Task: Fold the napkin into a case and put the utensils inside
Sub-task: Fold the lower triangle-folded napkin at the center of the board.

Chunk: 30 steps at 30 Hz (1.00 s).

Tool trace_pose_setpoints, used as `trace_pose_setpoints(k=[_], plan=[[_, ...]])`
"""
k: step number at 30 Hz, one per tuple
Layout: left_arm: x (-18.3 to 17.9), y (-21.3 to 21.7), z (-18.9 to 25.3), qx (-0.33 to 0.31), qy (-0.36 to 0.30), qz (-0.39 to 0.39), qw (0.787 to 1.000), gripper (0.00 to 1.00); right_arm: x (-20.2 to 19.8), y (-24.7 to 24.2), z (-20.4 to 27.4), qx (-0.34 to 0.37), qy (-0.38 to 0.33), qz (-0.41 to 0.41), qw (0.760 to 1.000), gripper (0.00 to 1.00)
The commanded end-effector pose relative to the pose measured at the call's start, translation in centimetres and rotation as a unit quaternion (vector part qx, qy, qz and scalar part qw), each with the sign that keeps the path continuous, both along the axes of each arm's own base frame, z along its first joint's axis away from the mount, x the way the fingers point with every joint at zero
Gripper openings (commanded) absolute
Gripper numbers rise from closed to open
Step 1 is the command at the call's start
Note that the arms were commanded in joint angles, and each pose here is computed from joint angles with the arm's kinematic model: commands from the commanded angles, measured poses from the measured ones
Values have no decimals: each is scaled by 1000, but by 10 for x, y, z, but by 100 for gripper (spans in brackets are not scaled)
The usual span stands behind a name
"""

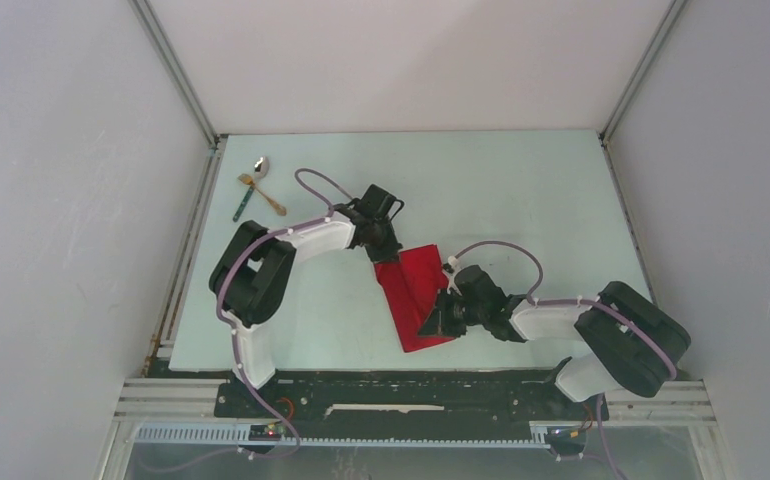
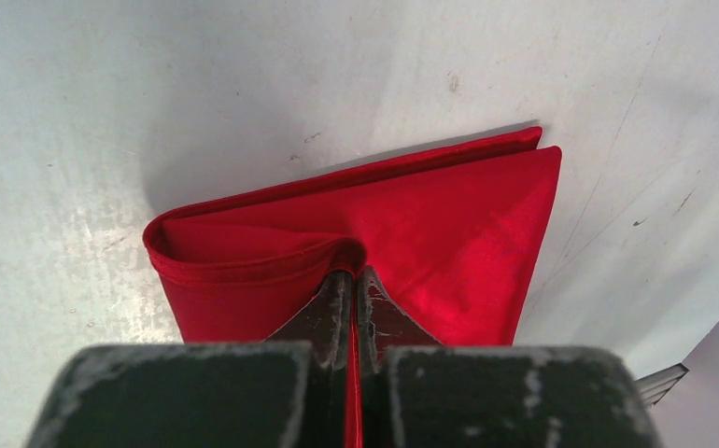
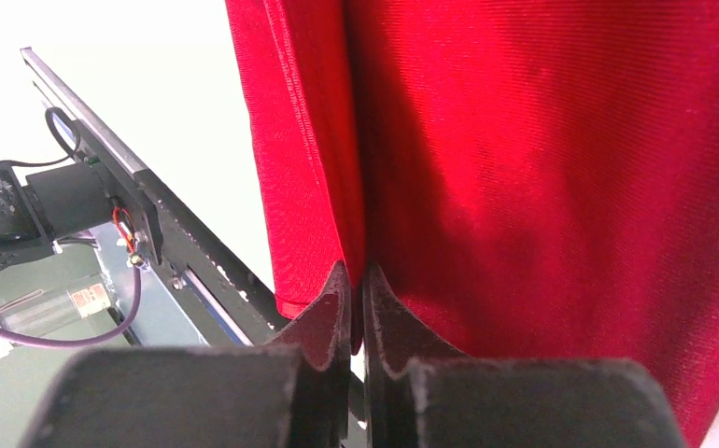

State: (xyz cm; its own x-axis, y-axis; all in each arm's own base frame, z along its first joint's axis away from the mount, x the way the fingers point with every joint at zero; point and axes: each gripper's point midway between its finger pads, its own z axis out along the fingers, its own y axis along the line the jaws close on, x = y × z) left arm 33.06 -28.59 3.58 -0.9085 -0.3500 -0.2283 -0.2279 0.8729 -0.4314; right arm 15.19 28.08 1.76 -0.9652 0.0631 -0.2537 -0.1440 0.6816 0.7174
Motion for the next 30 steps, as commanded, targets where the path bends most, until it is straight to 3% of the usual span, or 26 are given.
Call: trace_pose_setpoints(k=[1, 6, 15, 20, 23, 30], plan=[[30, -15, 16, -24, -50, 15, 998, 0, -11, -10, -12, -27, 18, 15, 999, 10], [28, -17, 9, -22, -45, 9, 999, 0, -12, -12, -5, -29, 8, 22, 999, 24], [26, -22, 7, -21, -44, -7, 999, 0, -2, -26, 41, -60, -79, 53, 994, 68], [22, -24, 8, -20, -48, -21, 998, 0, 29, -38, 58, -90, -128, 31, 987, 76], [20, -25, 9, -21, -47, -26, 998, 0, 50, -31, 65, -53, -136, 22, 989, 80], [15, -25, 15, -25, -51, -35, 998, 0, 104, -4, 68, 39, -127, 16, 991, 76]])
